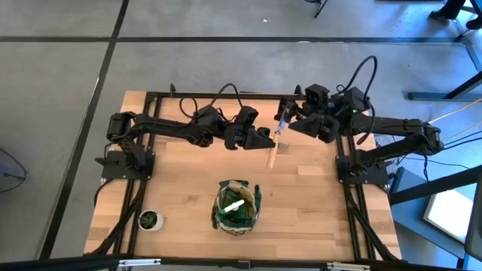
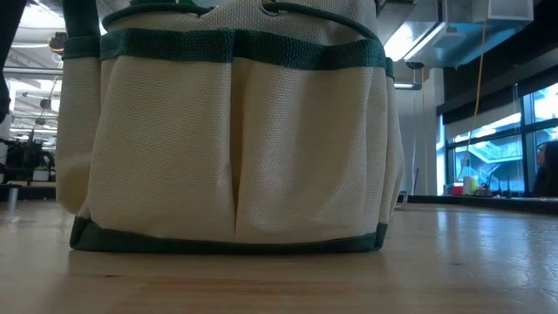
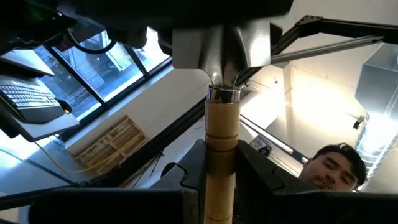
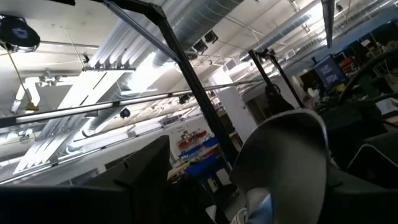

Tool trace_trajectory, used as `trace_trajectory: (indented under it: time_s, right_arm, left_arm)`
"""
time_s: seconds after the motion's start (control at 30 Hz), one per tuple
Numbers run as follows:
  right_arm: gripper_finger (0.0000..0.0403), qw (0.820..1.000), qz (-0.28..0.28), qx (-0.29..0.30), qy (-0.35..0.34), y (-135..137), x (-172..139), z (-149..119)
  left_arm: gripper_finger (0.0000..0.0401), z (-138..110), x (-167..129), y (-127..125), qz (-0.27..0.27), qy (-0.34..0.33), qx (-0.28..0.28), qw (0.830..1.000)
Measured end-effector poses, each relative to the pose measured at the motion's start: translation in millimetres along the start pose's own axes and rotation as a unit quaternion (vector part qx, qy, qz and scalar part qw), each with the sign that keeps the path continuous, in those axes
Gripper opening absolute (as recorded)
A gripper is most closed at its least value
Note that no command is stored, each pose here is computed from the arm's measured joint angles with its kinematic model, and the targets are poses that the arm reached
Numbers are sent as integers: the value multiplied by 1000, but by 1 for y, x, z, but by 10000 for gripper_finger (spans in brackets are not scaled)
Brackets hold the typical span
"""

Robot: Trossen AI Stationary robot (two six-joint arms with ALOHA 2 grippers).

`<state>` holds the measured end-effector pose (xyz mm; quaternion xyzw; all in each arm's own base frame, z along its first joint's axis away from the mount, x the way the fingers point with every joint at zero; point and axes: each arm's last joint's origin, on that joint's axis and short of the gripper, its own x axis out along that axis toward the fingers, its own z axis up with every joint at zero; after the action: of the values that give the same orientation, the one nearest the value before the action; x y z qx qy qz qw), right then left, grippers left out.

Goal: Pick & Place Garden tools in Gardening bag
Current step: Put the right brown trowel into the gardening bag

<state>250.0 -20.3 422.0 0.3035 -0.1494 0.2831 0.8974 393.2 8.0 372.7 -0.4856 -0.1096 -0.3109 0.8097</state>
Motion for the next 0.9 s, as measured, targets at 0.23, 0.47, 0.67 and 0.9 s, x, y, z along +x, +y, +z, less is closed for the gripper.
trace_trajectory:
  time_s: [0.23,0.47,0.67,0.9]
  right_arm:
    - [249,1000,5,0,12,0,0,-1]
    - [186,1000,-7,11,24,-3,0,-4]
    - [72,999,-10,17,25,-3,0,-4]
    - [6,999,-15,40,25,-4,-1,-3]
  left_arm:
    - [48,0,0,0,1,-3,9,1000]
    - [48,0,0,0,1,-4,9,1000]
    - [48,0,0,0,-1,-4,10,1000]
    - [6,2,0,-2,-12,-16,19,1000]
